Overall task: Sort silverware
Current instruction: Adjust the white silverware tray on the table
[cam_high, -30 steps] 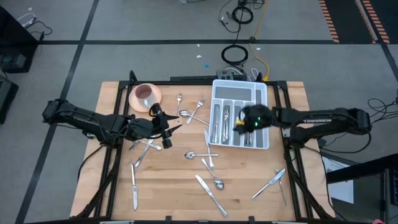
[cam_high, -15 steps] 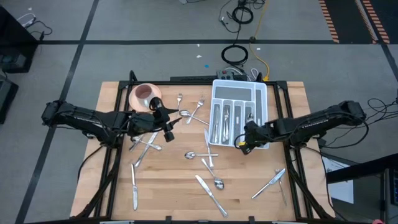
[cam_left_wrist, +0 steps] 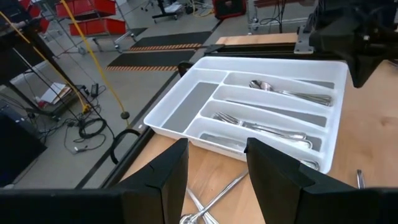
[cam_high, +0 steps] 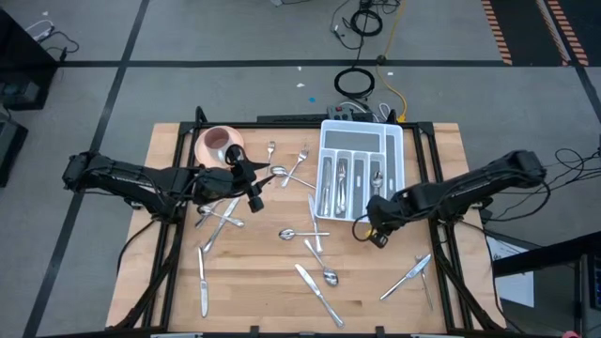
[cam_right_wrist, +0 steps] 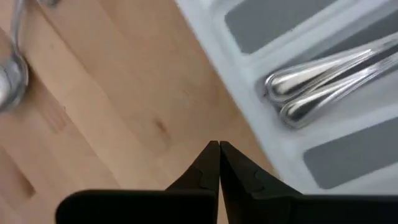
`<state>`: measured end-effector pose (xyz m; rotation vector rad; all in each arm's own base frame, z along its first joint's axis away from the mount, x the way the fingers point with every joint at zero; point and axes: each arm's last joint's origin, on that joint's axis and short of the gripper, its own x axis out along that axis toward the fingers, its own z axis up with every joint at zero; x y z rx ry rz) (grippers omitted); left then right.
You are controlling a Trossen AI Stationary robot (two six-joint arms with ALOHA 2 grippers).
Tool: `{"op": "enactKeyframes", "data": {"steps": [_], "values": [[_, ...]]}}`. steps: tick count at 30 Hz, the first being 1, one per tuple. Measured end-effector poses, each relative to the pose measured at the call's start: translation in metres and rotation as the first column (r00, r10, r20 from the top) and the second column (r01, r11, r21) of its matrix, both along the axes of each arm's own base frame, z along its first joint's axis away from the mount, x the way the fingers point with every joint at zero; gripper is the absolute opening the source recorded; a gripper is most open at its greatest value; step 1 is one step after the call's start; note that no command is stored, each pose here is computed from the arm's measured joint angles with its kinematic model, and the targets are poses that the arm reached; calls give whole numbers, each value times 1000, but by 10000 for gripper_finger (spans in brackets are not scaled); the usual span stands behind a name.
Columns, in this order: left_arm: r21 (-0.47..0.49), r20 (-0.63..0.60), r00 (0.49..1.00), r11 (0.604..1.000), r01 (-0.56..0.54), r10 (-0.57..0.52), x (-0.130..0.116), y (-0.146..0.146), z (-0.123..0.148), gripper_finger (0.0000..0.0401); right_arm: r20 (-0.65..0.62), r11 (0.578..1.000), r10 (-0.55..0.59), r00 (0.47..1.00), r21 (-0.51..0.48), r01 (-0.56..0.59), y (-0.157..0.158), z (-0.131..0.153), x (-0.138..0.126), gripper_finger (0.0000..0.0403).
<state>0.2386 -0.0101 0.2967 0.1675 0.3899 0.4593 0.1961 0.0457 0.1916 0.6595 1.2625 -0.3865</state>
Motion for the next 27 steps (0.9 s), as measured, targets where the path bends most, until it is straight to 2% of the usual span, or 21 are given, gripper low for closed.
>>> {"op": "enactKeyframes", "data": {"steps": [10,17,22,27], "values": [[0,0,1000,1000,0,0,0,0,0,168,-247,999,-31,969,-47,20,-3,-19,-8,0],[0,0,1000,1000,0,0,0,0,0,168,-271,989,-140,952,-92,119,-5,-20,-10,0],[0,-1,1000,1000,1,-1,0,0,0,168,-340,966,-246,908,-164,200,-8,-20,-19,0],[1,-4,1000,1000,1,-1,0,0,0,168,-334,967,-242,911,-155,201,-8,-20,-19,0]]}}
